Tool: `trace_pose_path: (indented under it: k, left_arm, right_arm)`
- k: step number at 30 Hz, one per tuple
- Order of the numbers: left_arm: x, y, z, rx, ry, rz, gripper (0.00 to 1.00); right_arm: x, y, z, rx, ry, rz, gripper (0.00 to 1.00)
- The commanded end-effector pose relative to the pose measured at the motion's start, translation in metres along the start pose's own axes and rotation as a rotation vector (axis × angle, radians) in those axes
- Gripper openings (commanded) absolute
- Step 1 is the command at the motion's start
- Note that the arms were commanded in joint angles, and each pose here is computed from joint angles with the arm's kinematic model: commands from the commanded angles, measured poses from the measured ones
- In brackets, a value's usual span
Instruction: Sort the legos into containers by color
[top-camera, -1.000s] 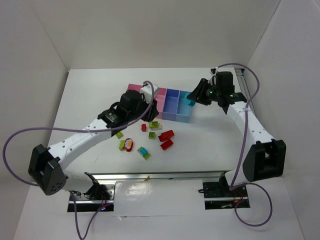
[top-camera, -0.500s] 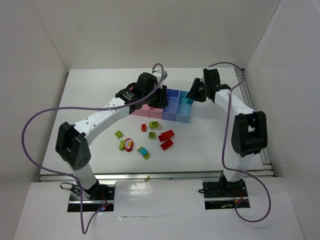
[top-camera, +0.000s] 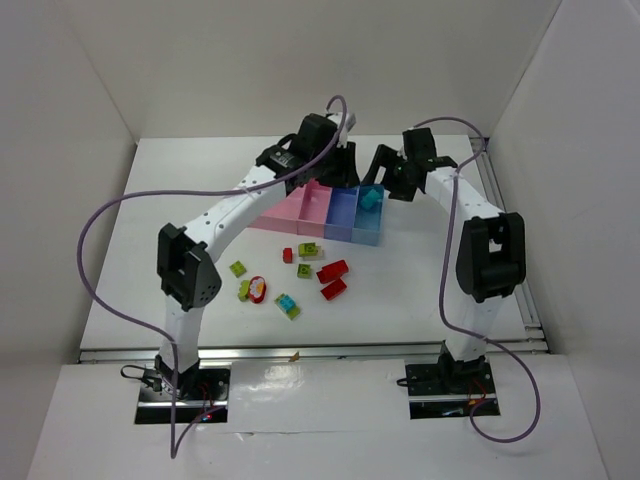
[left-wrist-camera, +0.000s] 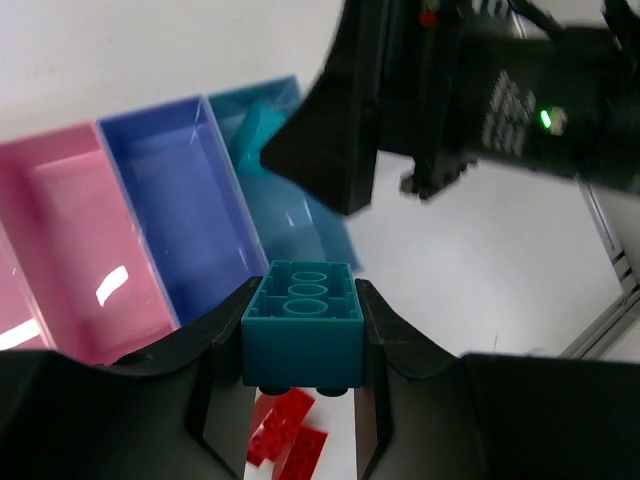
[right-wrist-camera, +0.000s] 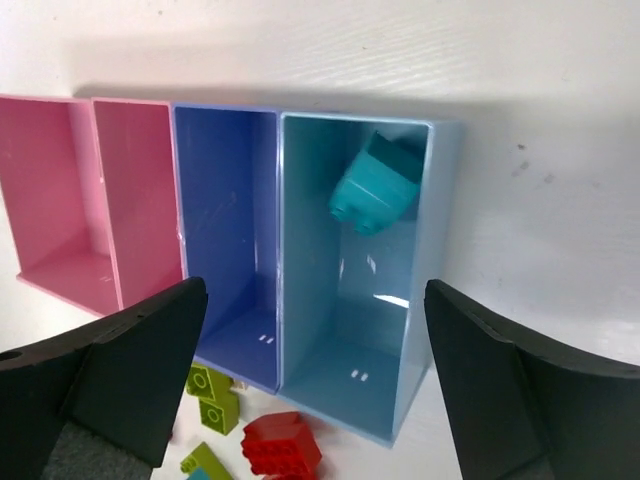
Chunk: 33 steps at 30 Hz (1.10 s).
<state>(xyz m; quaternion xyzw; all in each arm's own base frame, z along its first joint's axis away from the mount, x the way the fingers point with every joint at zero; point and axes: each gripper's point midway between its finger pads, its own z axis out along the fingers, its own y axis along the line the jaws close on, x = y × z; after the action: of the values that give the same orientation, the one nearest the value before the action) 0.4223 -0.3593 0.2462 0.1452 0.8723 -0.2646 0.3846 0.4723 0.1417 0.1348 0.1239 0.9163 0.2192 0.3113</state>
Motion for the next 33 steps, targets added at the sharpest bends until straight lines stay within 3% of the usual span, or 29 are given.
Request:
trace_pose_path:
  k: [1, 6, 10, 16, 17, 18, 21, 22, 28, 32, 33]
  left_arm:
    - [-0.001, -0.002, 0.019, 0.01, 0.051, -0.017, 0.0]
    - [-0.008, -0.011, 0.037, 0.06, 0.04, -0.032, 0.0]
    - [0.006, -0.015, 0.056, 0.106, 0.086, -0.037, 0.0]
    - [0.014, -0.01, 0.085, 0.107, 0.087, -0.062, 0.0]
    - [0.019, -0.006, 0.091, 0.093, 0.098, -0.076, 0.08]
    - [0.016, -0.007, 0.092, 0.098, 0.086, -0.074, 0.33]
    - [0.018, -0.011, 0.101, 0.132, 0.083, -0.072, 0.61]
    - [0.015, -0.015, 0.099, 0.147, 0.08, -0.07, 1.0]
    - [-0.008, -0.017, 0.077, 0.179, 0.035, -0.058, 1.0]
    - [-0.031, -0.015, 0.029, 0.117, -0.029, 0.002, 1.0]
    - [-0.046, -0.018, -0.003, 0.094, -0.078, 0.016, 1.0]
  right_arm:
    - [-0.031, 0.019, -0.061, 0.019, -0.142, 0.0, 0.96]
    - [-0.018, -0.033, -0.13, 0.211, -0.362, 0.113, 0.85]
    - [0.013, -0.069, -0.155, 0.322, -0.414, 0.162, 0.85]
    - [0.034, -0.083, -0.198, 0.359, -0.452, 0.184, 0.87]
    - [0.035, -0.085, -0.202, 0.37, -0.456, 0.184, 0.89]
    - [0.04, -0.088, -0.205, 0.387, -0.447, 0.184, 0.89]
    - [0.051, -0.094, -0.205, 0.416, -0.406, 0.181, 0.96]
    - [0.05, -0.093, -0.207, 0.417, -0.405, 0.181, 0.97]
    - [0.049, -0.088, -0.208, 0.39, -0.397, 0.163, 0.98]
    - [0.046, -0.07, -0.199, 0.294, -0.37, 0.103, 0.98]
    - [0.054, -0.063, -0.191, 0.253, -0.328, 0.094, 0.97]
